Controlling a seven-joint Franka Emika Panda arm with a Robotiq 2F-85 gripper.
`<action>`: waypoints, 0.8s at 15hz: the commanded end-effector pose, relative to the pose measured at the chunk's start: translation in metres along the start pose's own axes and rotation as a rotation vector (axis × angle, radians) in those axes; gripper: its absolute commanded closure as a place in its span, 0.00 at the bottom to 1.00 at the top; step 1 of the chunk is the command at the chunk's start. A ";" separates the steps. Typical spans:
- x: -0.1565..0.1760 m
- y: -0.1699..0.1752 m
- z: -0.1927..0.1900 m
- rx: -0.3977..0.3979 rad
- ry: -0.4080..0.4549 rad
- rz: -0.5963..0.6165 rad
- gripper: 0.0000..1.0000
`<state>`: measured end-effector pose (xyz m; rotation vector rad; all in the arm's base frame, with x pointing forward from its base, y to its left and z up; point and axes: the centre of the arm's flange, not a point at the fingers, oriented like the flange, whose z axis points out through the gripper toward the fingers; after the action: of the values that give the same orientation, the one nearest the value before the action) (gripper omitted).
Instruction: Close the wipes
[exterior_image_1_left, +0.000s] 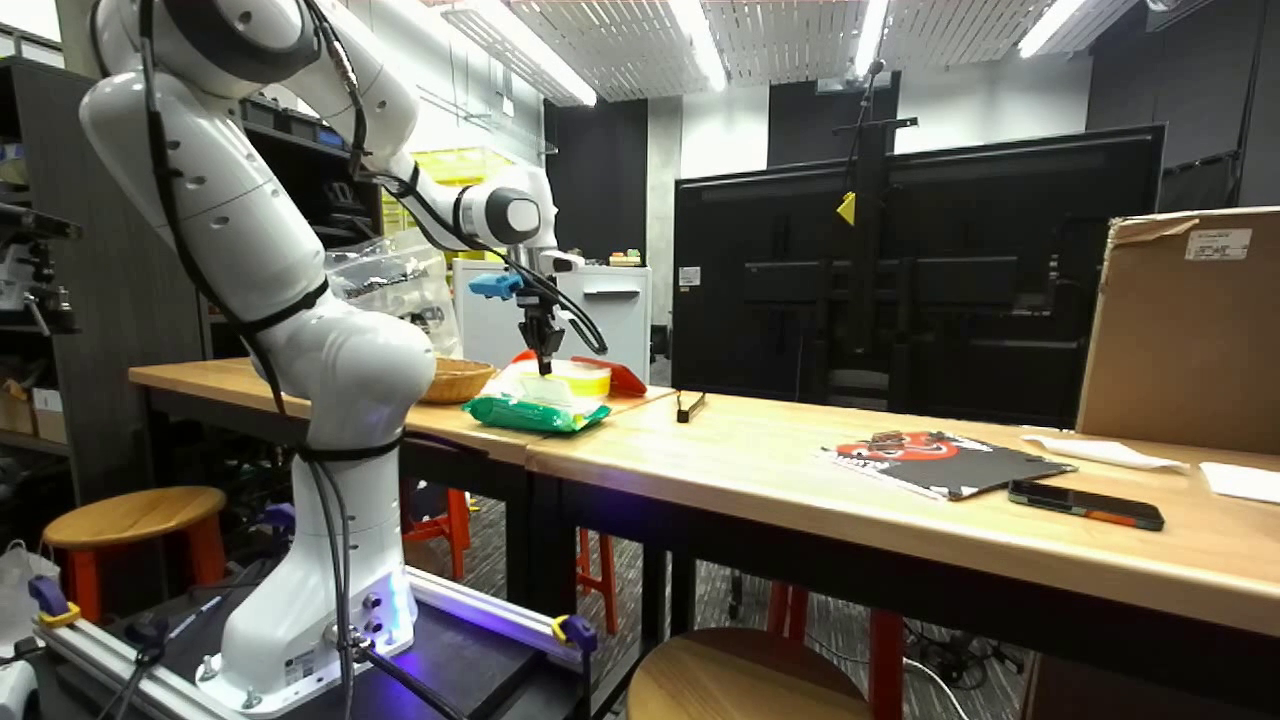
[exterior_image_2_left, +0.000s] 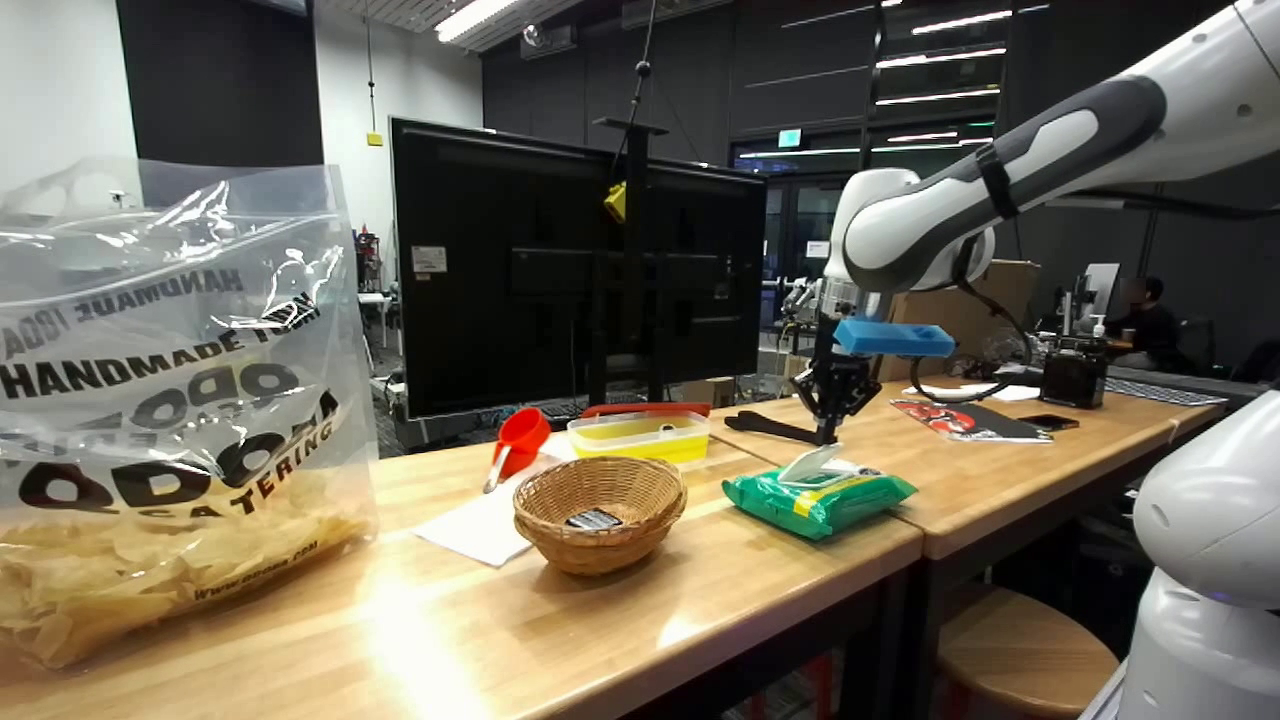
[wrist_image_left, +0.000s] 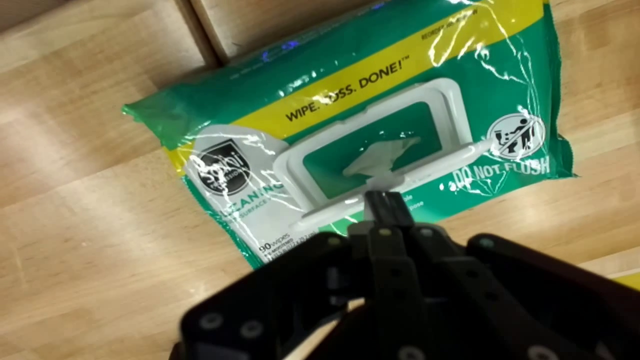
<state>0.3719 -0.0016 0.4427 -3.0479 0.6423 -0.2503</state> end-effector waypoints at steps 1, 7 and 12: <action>-0.005 0.004 -0.005 0.011 0.037 -0.023 1.00; 0.001 0.011 0.002 0.038 -0.007 -0.003 1.00; 0.002 0.021 0.014 0.051 -0.086 0.040 1.00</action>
<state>0.3683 -0.0138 0.4370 -3.0042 0.6679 -0.2213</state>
